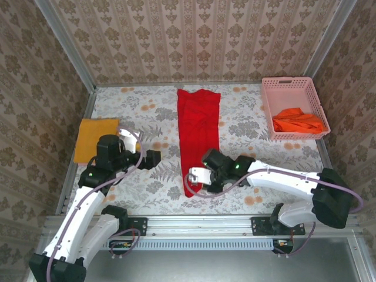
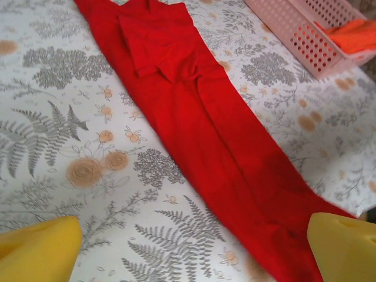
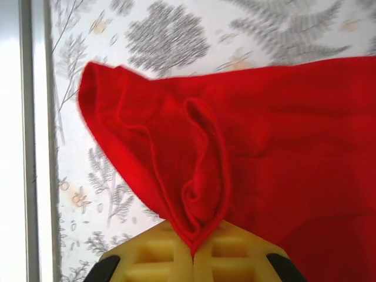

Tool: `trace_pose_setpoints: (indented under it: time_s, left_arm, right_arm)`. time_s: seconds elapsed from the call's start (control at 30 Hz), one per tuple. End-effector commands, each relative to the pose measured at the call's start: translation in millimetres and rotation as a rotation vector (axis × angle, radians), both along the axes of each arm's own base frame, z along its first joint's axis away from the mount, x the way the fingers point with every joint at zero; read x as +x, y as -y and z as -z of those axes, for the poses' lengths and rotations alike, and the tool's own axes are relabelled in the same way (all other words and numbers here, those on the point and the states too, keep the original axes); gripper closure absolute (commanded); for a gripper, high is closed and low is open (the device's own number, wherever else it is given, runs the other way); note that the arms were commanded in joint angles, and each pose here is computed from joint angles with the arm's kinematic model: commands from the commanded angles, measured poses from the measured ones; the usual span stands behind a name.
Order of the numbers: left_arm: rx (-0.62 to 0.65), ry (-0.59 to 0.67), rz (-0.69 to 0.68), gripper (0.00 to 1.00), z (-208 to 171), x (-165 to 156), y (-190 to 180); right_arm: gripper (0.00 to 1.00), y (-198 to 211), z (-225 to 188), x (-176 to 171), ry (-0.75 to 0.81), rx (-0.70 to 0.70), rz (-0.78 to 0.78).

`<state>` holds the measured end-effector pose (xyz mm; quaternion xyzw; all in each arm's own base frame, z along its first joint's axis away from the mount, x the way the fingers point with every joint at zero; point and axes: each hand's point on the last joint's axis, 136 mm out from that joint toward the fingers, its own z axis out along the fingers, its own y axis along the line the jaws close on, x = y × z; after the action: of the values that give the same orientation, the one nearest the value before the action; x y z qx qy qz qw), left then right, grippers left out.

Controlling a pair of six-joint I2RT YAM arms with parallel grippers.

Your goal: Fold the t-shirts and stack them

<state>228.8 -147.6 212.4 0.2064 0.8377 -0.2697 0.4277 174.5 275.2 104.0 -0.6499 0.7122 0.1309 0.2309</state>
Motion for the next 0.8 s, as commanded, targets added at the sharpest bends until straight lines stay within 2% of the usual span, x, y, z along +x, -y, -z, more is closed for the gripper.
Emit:
trace_pose_setpoints:
  time_s: [0.0, 0.13, 0.43, 0.77]
  left_arm:
    - [0.091, 0.122, 0.157, 0.00, -6.5, -12.5, 5.9]
    - [0.072, 0.150, 0.260, 0.00, -5.7, -25.5, 14.8]
    - [0.106, 0.134, 0.269, 0.00, 11.8, -23.8, 12.6]
    - [0.059, 0.136, 0.272, 0.00, 9.2, -20.1, 16.6]
  right_arm:
    - [1.00, 5.1, -27.6, 9.6, -0.012, 0.037, -0.042]
    - [1.00, 8.5, -43.0, 41.6, 0.004, 0.062, -0.026]
    - [1.00, 3.8, -27.8, 115.2, -0.015, -0.002, 0.027]
    - [1.00, 6.2, -0.9, 182.3, -0.048, -0.103, 0.097]
